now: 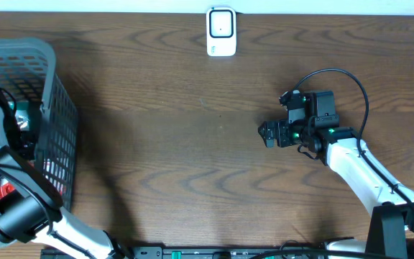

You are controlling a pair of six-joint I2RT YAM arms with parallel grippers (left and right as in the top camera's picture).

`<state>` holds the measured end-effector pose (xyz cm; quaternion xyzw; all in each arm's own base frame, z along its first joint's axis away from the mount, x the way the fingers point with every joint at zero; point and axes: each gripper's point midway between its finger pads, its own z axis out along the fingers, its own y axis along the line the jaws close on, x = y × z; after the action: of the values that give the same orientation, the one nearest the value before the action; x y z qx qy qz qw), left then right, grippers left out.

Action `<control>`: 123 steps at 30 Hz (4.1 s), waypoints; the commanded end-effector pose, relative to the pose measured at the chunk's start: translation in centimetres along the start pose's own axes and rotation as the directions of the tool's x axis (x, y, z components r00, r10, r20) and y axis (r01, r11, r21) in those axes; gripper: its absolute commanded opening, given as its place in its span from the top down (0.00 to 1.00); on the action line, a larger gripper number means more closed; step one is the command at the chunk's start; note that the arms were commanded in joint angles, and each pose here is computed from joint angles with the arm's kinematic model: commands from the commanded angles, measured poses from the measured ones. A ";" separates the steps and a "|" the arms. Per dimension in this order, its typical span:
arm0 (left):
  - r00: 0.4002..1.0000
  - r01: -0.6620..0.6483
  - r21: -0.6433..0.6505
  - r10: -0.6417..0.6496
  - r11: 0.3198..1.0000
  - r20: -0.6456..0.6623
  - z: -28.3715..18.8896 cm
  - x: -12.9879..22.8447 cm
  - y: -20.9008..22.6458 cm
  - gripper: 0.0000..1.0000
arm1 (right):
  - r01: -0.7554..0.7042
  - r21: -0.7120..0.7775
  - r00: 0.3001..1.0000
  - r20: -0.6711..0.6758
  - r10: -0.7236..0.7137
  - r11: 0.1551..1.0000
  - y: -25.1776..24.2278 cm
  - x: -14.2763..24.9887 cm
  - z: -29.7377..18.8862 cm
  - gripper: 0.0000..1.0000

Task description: Scan the item barcode

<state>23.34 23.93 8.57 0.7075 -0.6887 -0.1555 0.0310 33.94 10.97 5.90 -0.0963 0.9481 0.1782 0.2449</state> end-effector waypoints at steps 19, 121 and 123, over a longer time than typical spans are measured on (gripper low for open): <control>0.996 -0.016 -0.113 0.006 0.994 -0.087 5.7 0.6 -0.4 0.47 | 0.017 -0.023 1.000 -0.010 -0.017 1.000 0.5 0.4 0.3 0.01; 0.966 -0.108 0.667 -0.080 0.737 0.245 -19.8 -1.3 -1.4 0.93 | 0.019 -0.024 1.000 -0.003 -0.019 1.000 0.6 0.2 0.3 0.01; 0.966 -0.119 0.695 -0.079 0.709 0.246 -20.7 -1.0 -1.4 0.93 | 0.020 -0.024 1.000 -0.003 -0.020 1.000 0.6 0.2 0.3 0.01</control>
<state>29.54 22.49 25.66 0.6561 -0.6932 -0.0003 -0.2984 34.07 11.10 6.04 -0.0978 0.9464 0.1816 0.2485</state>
